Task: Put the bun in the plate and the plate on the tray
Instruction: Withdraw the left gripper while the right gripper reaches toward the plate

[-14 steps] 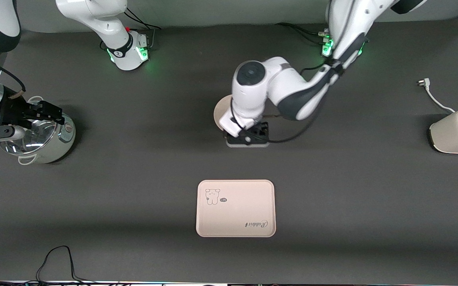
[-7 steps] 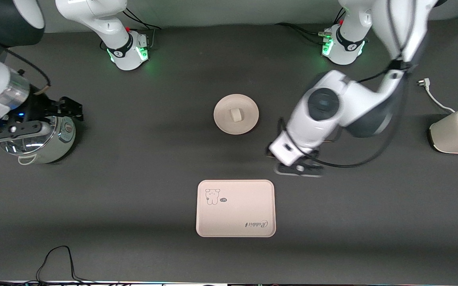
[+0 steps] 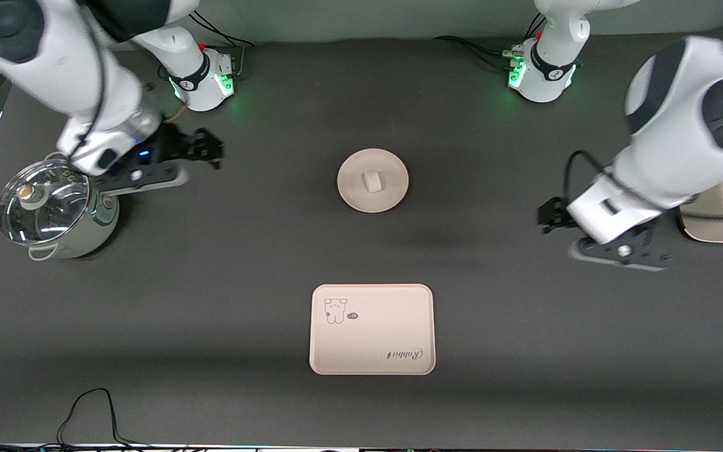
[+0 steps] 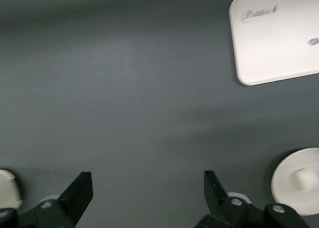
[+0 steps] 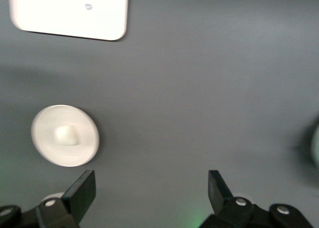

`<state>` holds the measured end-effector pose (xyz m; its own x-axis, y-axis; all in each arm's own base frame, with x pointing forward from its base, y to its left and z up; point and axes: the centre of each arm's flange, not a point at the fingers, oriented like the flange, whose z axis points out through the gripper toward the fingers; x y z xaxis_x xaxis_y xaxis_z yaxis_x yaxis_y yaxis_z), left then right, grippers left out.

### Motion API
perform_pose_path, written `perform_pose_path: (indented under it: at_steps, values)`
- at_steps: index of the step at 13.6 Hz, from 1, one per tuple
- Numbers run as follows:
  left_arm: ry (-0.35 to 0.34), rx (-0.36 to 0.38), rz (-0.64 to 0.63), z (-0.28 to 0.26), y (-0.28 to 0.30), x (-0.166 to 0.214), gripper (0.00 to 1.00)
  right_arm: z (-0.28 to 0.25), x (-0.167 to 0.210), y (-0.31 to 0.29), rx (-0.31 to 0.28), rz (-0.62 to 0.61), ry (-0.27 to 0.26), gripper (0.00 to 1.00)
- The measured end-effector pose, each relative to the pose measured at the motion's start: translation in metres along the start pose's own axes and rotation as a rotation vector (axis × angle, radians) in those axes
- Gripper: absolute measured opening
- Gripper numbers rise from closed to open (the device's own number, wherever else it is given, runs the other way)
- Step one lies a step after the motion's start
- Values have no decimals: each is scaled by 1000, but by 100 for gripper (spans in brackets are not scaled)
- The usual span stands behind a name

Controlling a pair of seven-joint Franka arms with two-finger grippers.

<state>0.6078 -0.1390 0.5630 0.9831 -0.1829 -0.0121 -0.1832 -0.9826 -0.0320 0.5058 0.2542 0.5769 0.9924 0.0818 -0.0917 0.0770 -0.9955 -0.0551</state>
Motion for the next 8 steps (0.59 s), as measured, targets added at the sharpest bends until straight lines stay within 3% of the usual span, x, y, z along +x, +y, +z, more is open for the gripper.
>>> perform_pose_path:
  at_steps: [2,4,8]
  values:
    - [4,17,19,-19,-28,-16,100,11,-16,-46,12,14,9,100]
    - [4,-18,-7,-26,-45,-38,100,24,-35,-88,15,13,11,100]
    - [19,-15,-45,-32,-62,-88,100,48,-80,-157,63,-9,-37,100]
